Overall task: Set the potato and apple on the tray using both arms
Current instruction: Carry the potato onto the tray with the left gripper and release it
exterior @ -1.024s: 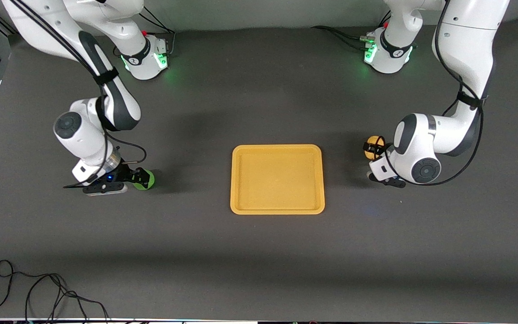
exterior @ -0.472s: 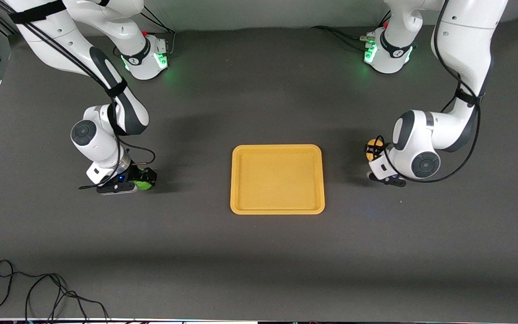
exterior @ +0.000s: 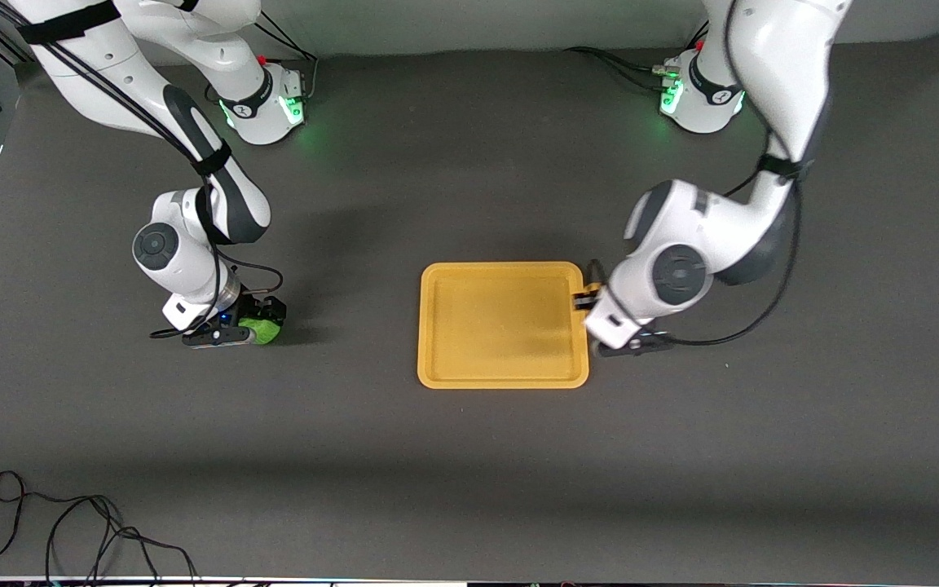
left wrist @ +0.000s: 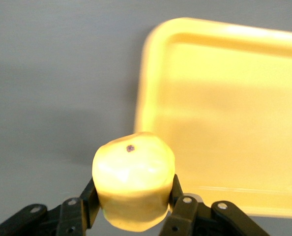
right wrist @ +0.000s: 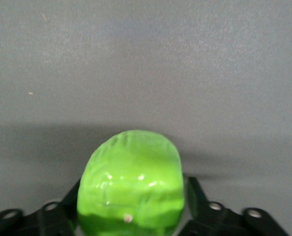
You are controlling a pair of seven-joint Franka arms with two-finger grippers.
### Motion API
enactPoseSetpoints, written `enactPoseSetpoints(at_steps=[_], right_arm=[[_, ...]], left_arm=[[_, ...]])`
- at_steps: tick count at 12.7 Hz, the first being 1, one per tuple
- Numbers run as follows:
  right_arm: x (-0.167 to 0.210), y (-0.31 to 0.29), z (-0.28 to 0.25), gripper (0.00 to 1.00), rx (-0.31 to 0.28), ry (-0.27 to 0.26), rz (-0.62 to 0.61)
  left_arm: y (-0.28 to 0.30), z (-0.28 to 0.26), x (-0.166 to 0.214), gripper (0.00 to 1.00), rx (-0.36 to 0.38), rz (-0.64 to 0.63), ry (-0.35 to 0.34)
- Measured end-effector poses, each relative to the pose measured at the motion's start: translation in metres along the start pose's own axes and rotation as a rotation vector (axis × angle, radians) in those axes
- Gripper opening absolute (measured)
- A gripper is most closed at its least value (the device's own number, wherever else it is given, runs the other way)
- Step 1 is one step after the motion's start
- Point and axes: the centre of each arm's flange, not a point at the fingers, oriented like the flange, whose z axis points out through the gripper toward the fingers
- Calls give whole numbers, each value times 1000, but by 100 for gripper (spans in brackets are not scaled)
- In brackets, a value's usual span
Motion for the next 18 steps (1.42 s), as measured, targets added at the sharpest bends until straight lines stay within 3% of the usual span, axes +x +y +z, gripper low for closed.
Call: enactPoseSetpoints(at_steps=[1, 4, 9, 10, 12, 13, 16, 18], right_arm=[[4, 0, -6, 71, 0, -10, 0], [38, -2, -55, 70, 1, -57, -3], [90, 4, -194, 70, 1, -116, 0], [95, 5, -220, 70, 1, -117, 1], [104, 2, -271, 70, 3, -103, -3], [107, 0, -289, 70, 4, -89, -8], [111, -26, -311, 70, 6, -57, -39], [111, -45, -312, 70, 5, -53, -39]], left_arm=[[15, 17, 2, 59, 14, 8, -6], [24, 71, 6, 59, 134, 78, -7], [25, 72, 11, 59, 145, 86, 9], [25, 71, 12, 59, 147, 89, 12], [25, 71, 12, 74, 152, 92, 15], [25, 71, 12, 75, 153, 93, 16], [23, 62, 18, 79, 143, 84, 31], [3, 19, 34, 84, 121, 54, 57]])
